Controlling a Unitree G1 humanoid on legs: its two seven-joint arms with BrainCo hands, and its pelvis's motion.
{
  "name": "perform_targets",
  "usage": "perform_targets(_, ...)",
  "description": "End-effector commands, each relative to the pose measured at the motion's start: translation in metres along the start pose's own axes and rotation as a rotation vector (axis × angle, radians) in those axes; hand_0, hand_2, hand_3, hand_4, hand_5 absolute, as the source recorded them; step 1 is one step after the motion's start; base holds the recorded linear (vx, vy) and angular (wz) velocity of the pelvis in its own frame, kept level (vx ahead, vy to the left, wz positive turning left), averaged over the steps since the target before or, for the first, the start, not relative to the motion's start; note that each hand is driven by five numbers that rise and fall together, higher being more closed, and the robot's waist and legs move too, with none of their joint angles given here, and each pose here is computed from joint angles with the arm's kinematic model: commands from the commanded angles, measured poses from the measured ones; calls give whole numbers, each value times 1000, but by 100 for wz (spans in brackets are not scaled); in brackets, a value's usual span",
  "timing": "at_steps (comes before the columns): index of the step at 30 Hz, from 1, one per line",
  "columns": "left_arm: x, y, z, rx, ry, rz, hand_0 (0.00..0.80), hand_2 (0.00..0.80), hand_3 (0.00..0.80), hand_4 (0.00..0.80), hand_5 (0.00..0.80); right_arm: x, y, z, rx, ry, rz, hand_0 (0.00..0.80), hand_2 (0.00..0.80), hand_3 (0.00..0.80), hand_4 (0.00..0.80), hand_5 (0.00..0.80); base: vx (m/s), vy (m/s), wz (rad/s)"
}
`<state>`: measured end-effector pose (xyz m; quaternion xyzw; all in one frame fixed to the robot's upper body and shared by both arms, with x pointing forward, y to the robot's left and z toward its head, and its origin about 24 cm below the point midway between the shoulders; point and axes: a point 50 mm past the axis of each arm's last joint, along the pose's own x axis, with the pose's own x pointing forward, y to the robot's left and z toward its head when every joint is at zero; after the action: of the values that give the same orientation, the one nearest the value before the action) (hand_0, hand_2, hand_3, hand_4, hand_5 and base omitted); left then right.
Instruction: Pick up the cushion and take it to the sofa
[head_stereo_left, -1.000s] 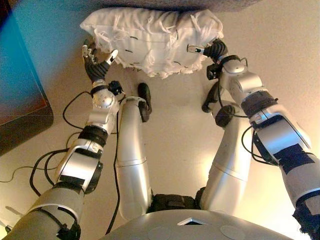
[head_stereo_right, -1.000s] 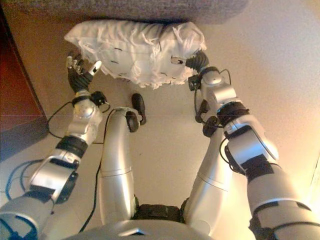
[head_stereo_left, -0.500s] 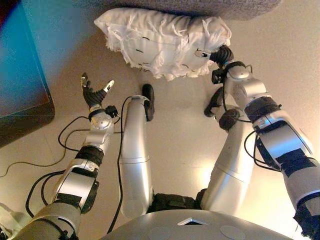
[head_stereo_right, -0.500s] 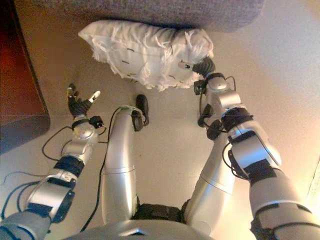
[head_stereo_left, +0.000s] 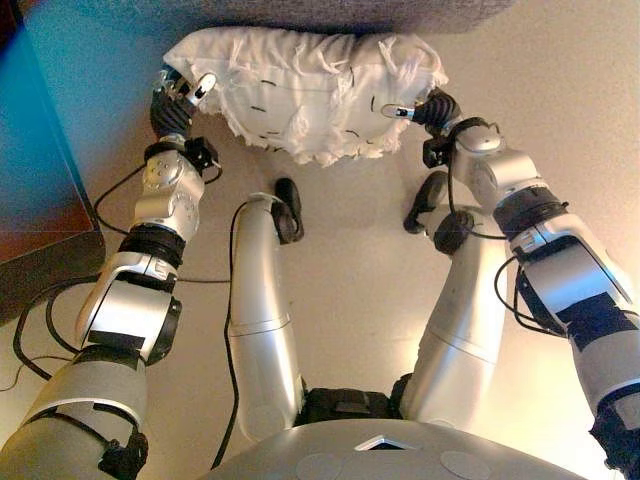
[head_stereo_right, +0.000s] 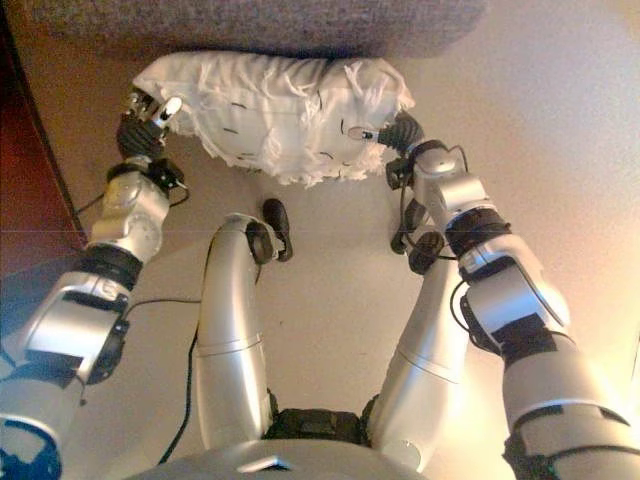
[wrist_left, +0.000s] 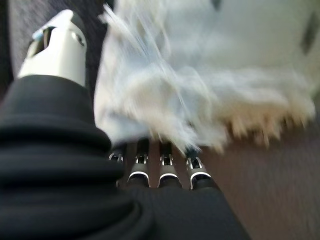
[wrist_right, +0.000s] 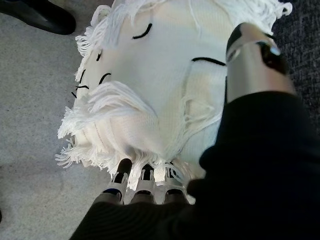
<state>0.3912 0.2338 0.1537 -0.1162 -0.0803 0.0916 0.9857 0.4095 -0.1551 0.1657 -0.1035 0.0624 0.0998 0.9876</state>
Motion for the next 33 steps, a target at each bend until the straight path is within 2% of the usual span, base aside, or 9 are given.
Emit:
perform_targets(1, 6, -9, 16, -51, -63, -68, 0, 0, 0, 0, 0, -1, 7, 23, -5, -70, 66, 0, 0, 0, 0, 0, -5, 59, 0)
perform_targets(10, 15, -35, 30, -66, -50, -229, 0, 0, 0, 0, 0, -2, 5, 29, -31, -72, 95, 0, 0, 0, 0, 0, -11, 43, 1)
perform_targets(17, 17, -45, 32, -40, -35, -285, 0, 0, 0, 0, 0, -2, 11, 39, -59, -118, 132, 0, 0, 0, 0, 0, -15, 17, 4)
perform_targets(18, 18, -47, 33, -33, -31, -301, 232, 232, 232, 232, 232, -2, 12, 41, -58, -118, 138, 0, 0, 0, 0, 0, -20, -3, -3)
perform_targets(19, 18, -49, 34, -17, -22, -318, 499, 499, 499, 499, 499, -2, 13, 42, -62, -115, 145, 179, 179, 179, 179, 179, -21, -4, -3)
perform_targets(20, 18, -52, 34, -3, -20, -331, 800, 800, 800, 800, 800, -2, 13, 43, -74, -113, 146, 464, 464, 464, 464, 464, 0, 0, 0)
perform_targets(21, 18, -54, 35, 6, -18, -351, 800, 800, 800, 800, 800, -2, 14, 45, -88, -122, 142, 800, 800, 800, 800, 800, 0, 0, 0)
perform_targets(33, 19, -70, 43, 27, -62, -392, 800, 800, 800, 800, 800, 0, 27, 55, -82, -157, 156, 800, 800, 800, 800, 800, -2, -6, 0)
